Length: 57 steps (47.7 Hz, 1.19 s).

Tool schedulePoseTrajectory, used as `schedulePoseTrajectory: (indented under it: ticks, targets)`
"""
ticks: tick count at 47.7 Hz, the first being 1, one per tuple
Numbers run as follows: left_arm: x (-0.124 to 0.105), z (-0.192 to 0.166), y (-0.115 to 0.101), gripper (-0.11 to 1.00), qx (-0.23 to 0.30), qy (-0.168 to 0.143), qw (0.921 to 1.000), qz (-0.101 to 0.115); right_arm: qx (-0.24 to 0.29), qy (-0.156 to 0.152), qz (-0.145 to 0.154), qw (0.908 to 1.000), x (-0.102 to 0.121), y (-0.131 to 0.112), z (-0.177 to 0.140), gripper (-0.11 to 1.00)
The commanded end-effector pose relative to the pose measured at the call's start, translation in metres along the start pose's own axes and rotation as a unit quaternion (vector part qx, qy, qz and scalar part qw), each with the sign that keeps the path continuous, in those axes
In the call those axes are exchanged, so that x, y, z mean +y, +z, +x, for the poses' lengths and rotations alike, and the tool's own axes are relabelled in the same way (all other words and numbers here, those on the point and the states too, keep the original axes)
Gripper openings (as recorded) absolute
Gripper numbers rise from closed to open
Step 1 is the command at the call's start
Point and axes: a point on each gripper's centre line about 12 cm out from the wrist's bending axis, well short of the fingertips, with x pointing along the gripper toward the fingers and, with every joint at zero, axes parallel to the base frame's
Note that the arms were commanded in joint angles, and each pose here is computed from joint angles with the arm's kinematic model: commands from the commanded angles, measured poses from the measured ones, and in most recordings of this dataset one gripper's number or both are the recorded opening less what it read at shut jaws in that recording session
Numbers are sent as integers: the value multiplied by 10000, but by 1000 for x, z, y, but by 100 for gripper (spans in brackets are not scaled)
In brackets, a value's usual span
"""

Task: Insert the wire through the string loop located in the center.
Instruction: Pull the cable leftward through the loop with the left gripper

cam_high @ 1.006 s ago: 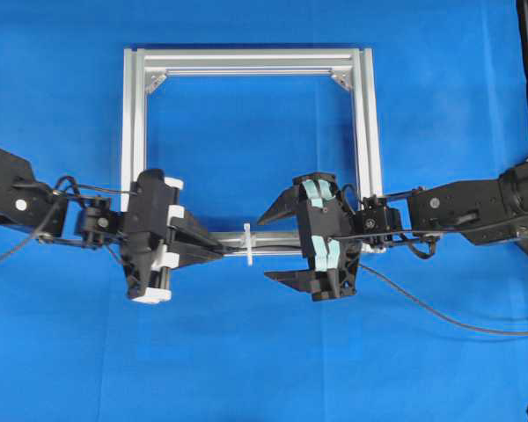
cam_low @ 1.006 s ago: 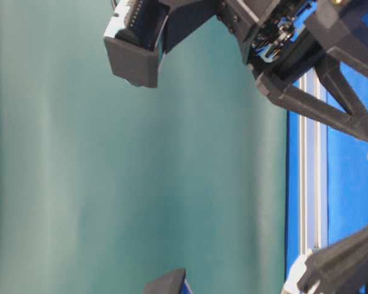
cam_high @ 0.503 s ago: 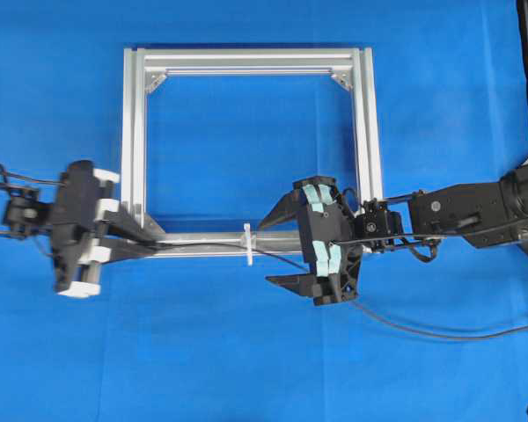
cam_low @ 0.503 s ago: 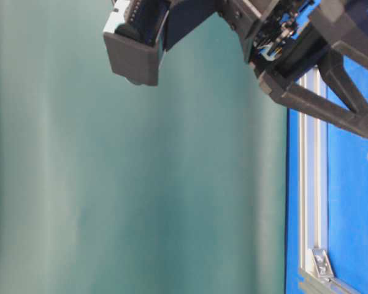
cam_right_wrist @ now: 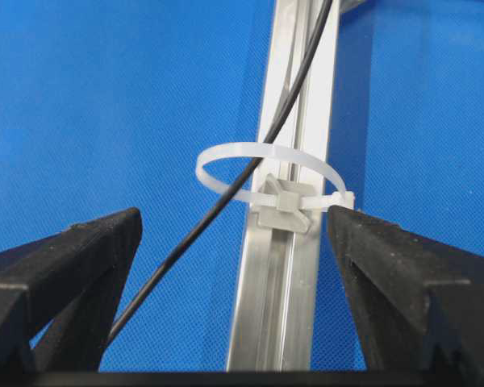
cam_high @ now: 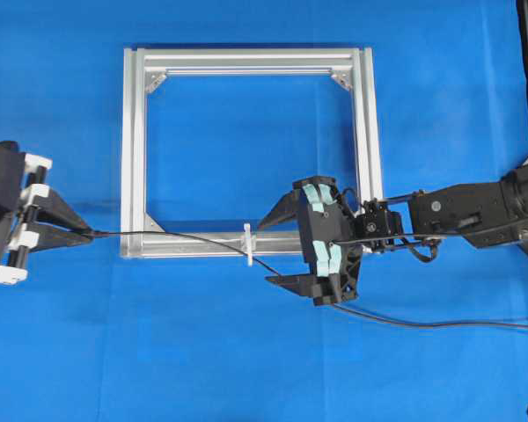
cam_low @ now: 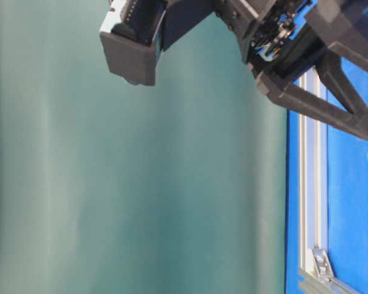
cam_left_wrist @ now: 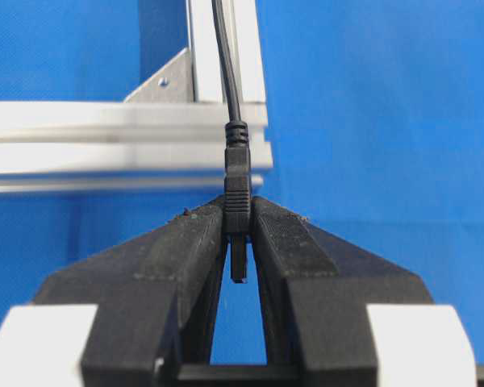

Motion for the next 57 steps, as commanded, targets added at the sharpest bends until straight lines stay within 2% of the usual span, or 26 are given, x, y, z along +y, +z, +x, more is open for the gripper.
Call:
schedulePoseTrajectory:
  ticks: [1,31,33,42,45,47,52,57]
  targets:
    - [-2,-5,6,8,-177,-54,9998,-6,-280,49,-30,9996,3,18,-4,89]
    - [-2,0,4,9,29,-26,10000,-15,-272,51,-53,9996,3,18,-5,89]
    - [-2,0,4,16,35,-19,10000,-42,-280,52,-52,9996,3,18,-4,89]
    - [-2,0,2,73,96,-9,9999,-141,-272,51,-53,9996,3,18,-5,89]
    - [-2,0,2,87,96,-9,9998,-149,-280,52,-52,9996,3,18,-4,89]
    - [-1,0,2,88,87,-4,9999,-145,-280,52,-52,9996,3,18,-4,89]
    - [-1,-1,3,80,62,3,9999,-139,-280,52,-52,9996,3,18,-4,89]
    - [-1,-1,8,82,-26,8,9999,-149,-288,46,-64,9996,3,19,-4,89]
